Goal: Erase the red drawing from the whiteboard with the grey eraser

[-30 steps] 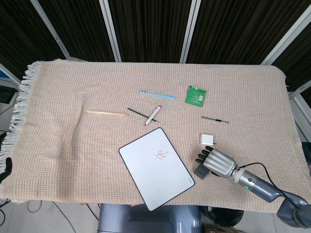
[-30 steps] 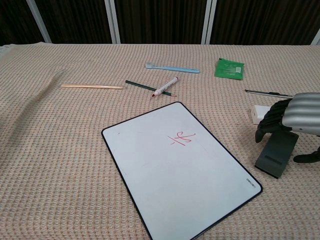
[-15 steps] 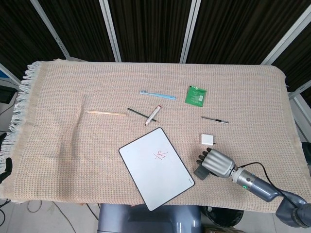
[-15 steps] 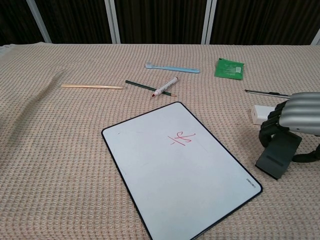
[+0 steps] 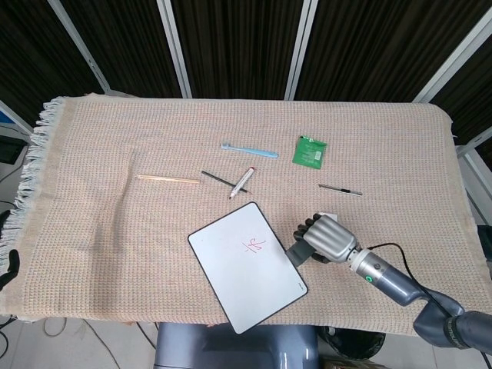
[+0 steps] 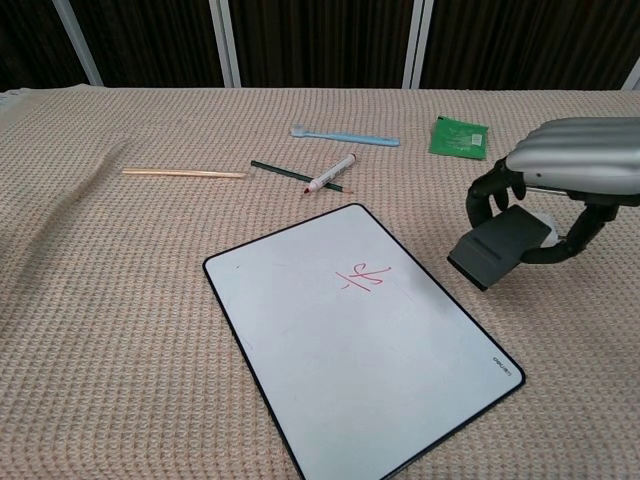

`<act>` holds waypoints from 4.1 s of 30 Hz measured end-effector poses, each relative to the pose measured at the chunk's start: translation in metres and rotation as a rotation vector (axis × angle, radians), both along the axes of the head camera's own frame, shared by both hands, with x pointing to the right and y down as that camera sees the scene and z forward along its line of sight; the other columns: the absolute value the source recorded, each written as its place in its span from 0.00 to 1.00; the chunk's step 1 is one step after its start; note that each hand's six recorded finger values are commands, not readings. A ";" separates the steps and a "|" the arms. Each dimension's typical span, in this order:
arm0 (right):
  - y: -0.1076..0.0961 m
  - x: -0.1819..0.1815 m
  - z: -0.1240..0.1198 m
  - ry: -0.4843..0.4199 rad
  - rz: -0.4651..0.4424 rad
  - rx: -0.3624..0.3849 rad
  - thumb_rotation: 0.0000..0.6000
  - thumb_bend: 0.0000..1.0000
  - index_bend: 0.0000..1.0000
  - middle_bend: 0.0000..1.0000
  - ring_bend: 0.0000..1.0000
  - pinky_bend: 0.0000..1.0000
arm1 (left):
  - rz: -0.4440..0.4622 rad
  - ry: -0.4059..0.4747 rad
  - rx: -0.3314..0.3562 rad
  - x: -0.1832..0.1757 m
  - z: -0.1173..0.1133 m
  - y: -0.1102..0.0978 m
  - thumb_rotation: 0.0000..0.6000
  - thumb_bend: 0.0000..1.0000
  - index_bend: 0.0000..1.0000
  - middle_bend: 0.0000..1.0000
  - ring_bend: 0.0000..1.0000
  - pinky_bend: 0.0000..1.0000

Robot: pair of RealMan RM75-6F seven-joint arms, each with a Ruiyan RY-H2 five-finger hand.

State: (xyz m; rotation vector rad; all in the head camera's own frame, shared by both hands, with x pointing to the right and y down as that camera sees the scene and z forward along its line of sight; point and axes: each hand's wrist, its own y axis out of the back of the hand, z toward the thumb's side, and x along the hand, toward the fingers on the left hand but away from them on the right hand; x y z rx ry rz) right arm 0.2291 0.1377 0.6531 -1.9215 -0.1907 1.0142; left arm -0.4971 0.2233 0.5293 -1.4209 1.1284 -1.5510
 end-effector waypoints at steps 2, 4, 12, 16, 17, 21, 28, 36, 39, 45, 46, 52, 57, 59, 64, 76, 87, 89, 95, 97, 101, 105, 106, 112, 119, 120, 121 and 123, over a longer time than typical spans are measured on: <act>-0.006 -0.009 0.001 -0.004 0.036 -0.023 1.00 0.44 0.53 0.46 0.41 0.41 | -0.001 0.002 0.000 0.000 0.000 0.000 1.00 0.53 0.07 0.00 0.00 0.01; -0.012 -0.019 0.002 -0.010 0.070 -0.043 1.00 0.44 0.53 0.46 0.41 0.41 | -0.002 0.003 -0.002 0.000 0.000 0.000 1.00 0.53 0.07 0.00 0.00 0.01; -0.021 -0.065 0.012 -0.019 0.119 -0.052 1.00 0.44 0.53 0.45 0.41 0.40 | -0.002 0.008 -0.006 0.000 0.000 0.000 1.00 0.53 0.07 0.00 0.00 0.01; -0.020 -0.093 0.017 -0.014 0.110 -0.040 1.00 0.44 0.53 0.45 0.41 0.40 | -0.004 0.010 -0.006 0.000 0.000 -0.001 1.00 0.53 0.07 0.00 0.00 0.01; -0.020 -0.098 0.018 -0.012 0.107 -0.037 1.00 0.44 0.53 0.45 0.41 0.40 | -0.004 0.010 -0.007 -0.001 0.000 -0.001 1.00 0.53 0.07 0.00 0.00 0.01; -0.016 -0.122 0.024 -0.001 0.096 -0.026 1.00 0.43 0.53 0.45 0.41 0.40 | -0.006 0.013 -0.007 -0.001 0.000 -0.001 1.00 0.53 0.07 0.00 0.00 0.01; -0.009 -0.156 0.033 0.039 0.077 0.017 1.00 0.43 0.53 0.45 0.41 0.40 | -0.007 0.018 -0.011 -0.002 0.000 -0.001 1.00 0.53 0.07 0.00 0.00 0.01; 0.001 -0.178 0.046 0.096 0.060 0.055 1.00 0.43 0.53 0.45 0.41 0.40 | -0.006 0.020 -0.008 -0.002 -0.001 -0.002 1.00 0.53 0.07 0.00 0.00 0.01; 0.006 -0.178 0.052 0.125 0.046 0.066 1.00 0.43 0.53 0.45 0.41 0.40 | -0.006 0.021 -0.007 -0.002 -0.002 -0.002 1.00 0.53 0.07 0.00 0.00 0.01; 0.013 -0.174 0.056 0.153 0.013 0.081 1.00 0.43 0.53 0.46 0.42 0.40 | -0.005 0.022 -0.006 -0.002 -0.002 -0.002 1.00 0.53 0.07 0.00 0.00 0.01; 0.014 -0.173 0.056 0.155 0.009 0.081 1.00 0.43 0.54 0.46 0.42 0.40 | -0.005 0.022 -0.005 -0.002 -0.002 -0.002 1.00 0.53 0.07 0.00 0.00 0.01; 0.023 -0.160 0.056 0.177 -0.023 0.072 1.00 0.43 0.54 0.46 0.42 0.41 | -0.005 0.020 -0.004 -0.002 -0.003 -0.002 1.00 0.53 0.07 0.00 0.00 0.01; 0.033 -0.143 0.053 0.194 -0.044 0.058 1.00 0.43 0.54 0.46 0.42 0.41 | -0.005 0.019 -0.002 -0.002 -0.003 -0.003 1.00 0.53 0.07 0.00 0.00 0.01; 0.035 -0.134 0.051 0.203 -0.044 0.054 1.00 0.43 0.54 0.46 0.42 0.41 | -0.005 0.019 -0.002 -0.002 -0.003 -0.003 1.00 0.53 0.07 0.00 0.00 0.01; 0.041 -0.113 0.045 0.215 -0.039 0.040 1.00 0.43 0.54 0.46 0.42 0.41 | -0.003 0.018 -0.004 -0.001 -0.002 -0.002 1.00 0.53 0.07 0.00 0.00 0.01; 0.039 -0.110 0.044 0.206 -0.023 0.038 1.00 0.43 0.55 0.47 0.42 0.42 | 0.001 0.020 0.001 0.001 -0.003 -0.002 1.00 0.53 0.07 0.00 0.00 0.01; 0.015 -0.127 0.057 0.212 0.049 0.057 1.00 0.43 0.55 0.46 0.42 0.42 | -0.004 0.022 0.001 -0.002 -0.004 -0.003 1.00 0.53 0.07 0.00 0.00 0.01; 0.008 -0.128 0.059 0.216 0.069 0.059 1.00 0.43 0.55 0.46 0.42 0.42 | -0.005 0.022 0.002 -0.002 -0.004 -0.003 1.00 0.53 0.07 0.00 0.00 0.01; -0.008 -0.122 0.058 0.224 0.118 0.073 1.00 0.43 0.55 0.46 0.42 0.42 | -0.005 0.022 0.003 -0.003 -0.005 -0.003 1.00 0.53 0.07 0.00 0.00 0.01; -0.014 -0.116 0.055 0.229 0.130 0.082 1.00 0.43 0.55 0.46 0.42 0.42 | -0.006 0.022 0.003 -0.003 -0.005 -0.003 1.00 0.53 0.07 0.00 0.00 0.01; -0.023 -0.103 0.046 0.230 0.159 0.084 1.00 0.43 0.55 0.45 0.42 0.42 | -0.005 0.019 0.003 -0.002 -0.004 -0.004 1.00 0.53 0.07 0.00 0.00 0.01; -0.034 -0.085 0.033 0.230 0.195 0.079 1.00 0.43 0.55 0.45 0.42 0.42 | -0.005 0.017 0.001 -0.002 -0.004 -0.003 1.00 0.53 0.07 0.00 0.00 0.01; -0.038 -0.078 0.028 0.232 0.207 0.084 1.00 0.43 0.55 0.45 0.42 0.42 | -0.005 0.017 0.002 -0.002 -0.003 -0.003 1.00 0.53 0.07 0.00 0.00 0.01; -0.052 -0.036 0.006 0.242 0.288 0.087 1.00 0.43 0.55 0.45 0.42 0.42 | -0.008 0.015 0.003 -0.002 -0.003 -0.003 1.00 0.53 0.07 0.00 0.00 0.01; -0.042 0.025 -0.003 0.287 0.395 0.042 1.00 0.43 0.55 0.45 0.42 0.42 | -0.009 0.016 0.004 -0.002 -0.004 -0.003 1.00 0.53 0.07 0.00 0.00 0.01; -0.039 0.032 -0.003 0.298 0.396 0.041 1.00 0.43 0.55 0.45 0.42 0.42 | -0.009 0.015 0.005 -0.002 -0.004 -0.003 1.00 0.53 0.07 0.00 0.00 0.01; -0.033 0.039 -0.003 0.312 0.393 0.040 1.00 0.43 0.55 0.45 0.42 0.42 | -0.010 0.015 0.005 -0.002 -0.004 -0.004 1.00 0.53 0.07 0.00 0.00 0.01; -0.024 0.049 -0.004 0.331 0.383 0.042 1.00 0.43 0.55 0.45 0.42 0.42 | -0.010 0.014 0.005 -0.002 -0.004 -0.004 1.00 0.53 0.07 0.00 0.00 0.01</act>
